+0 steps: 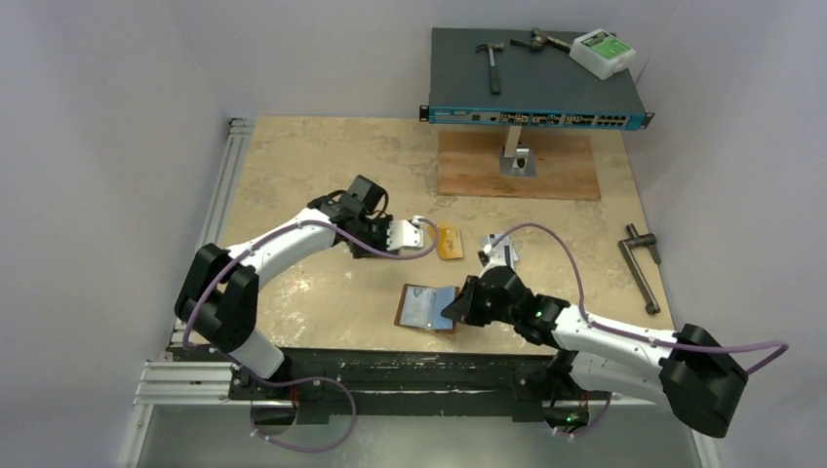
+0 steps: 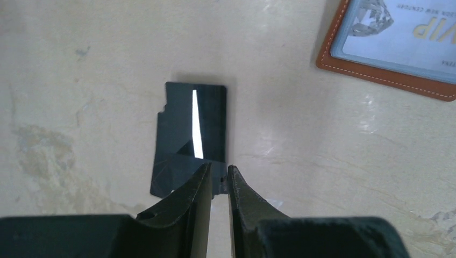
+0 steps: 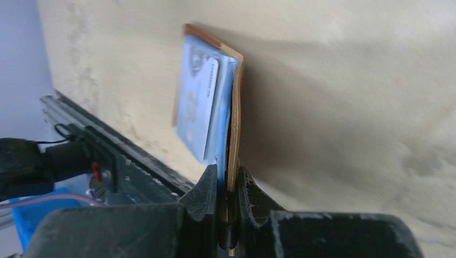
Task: Put the credit cards into the card holder
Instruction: Close the card holder at the center of the board.
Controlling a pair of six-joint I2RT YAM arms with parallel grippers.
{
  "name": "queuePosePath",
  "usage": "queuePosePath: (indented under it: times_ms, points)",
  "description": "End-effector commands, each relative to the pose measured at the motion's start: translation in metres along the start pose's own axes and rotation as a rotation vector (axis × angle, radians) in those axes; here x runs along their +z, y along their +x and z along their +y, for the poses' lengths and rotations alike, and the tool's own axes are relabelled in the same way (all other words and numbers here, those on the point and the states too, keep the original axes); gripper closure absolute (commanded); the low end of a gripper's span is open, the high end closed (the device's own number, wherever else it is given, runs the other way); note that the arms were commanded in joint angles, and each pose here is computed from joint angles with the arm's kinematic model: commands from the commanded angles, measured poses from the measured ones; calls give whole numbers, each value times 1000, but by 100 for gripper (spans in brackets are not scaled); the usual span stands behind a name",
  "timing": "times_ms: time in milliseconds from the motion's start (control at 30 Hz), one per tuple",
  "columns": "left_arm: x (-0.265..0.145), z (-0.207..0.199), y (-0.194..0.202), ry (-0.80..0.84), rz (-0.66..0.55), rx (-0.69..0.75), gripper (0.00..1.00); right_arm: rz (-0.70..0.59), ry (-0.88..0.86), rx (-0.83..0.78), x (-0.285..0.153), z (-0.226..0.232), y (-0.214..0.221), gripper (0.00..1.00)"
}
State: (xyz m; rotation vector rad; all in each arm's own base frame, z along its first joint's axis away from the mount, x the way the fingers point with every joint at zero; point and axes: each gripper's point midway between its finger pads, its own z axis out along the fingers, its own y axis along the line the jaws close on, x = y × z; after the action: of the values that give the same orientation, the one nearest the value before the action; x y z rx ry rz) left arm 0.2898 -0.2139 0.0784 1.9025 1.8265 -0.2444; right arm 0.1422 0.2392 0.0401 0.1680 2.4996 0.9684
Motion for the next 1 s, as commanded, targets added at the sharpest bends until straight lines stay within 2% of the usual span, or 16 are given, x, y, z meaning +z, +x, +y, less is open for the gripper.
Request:
queuePosePath:
  times_ms: [0,100,200,333,400,633,800,833,867,900,967]
  points:
    - [-43,44,-10,-146,-78,-44,83,-90,-89,-252,-20,64,-48,100]
    - [-58,62,5,-198,-72,-92,83,-89,-184,-386,-43,98,-57,100]
    - [-63,68,21,-219,-58,-131,83,-111,-367,-492,-78,143,-62,100]
    - [-60,62,42,-208,-30,-173,83,-217,-560,-504,-126,183,-72,100]
    - [-60,62,48,-209,-23,-189,83,-257,-593,-491,-139,190,-78,100]
    - [-101,63,27,-314,-87,-136,83,-301,-625,-448,-138,200,-87,100]
    - [-127,75,-11,-375,-155,-60,83,-324,-639,-448,-133,210,-95,100]
    - [-125,-27,-87,150,-575,-83,76,-325,-645,-446,-131,211,-95,100]
    - [-194,-103,-145,689,-899,-344,69,-330,-655,-444,-130,214,-96,100]
    - [-210,-116,-152,778,-933,-365,67,-332,-660,-438,-128,215,-97,100]
    - [-220,-125,-158,817,-953,-347,64,-337,-673,-429,-124,218,-98,100]
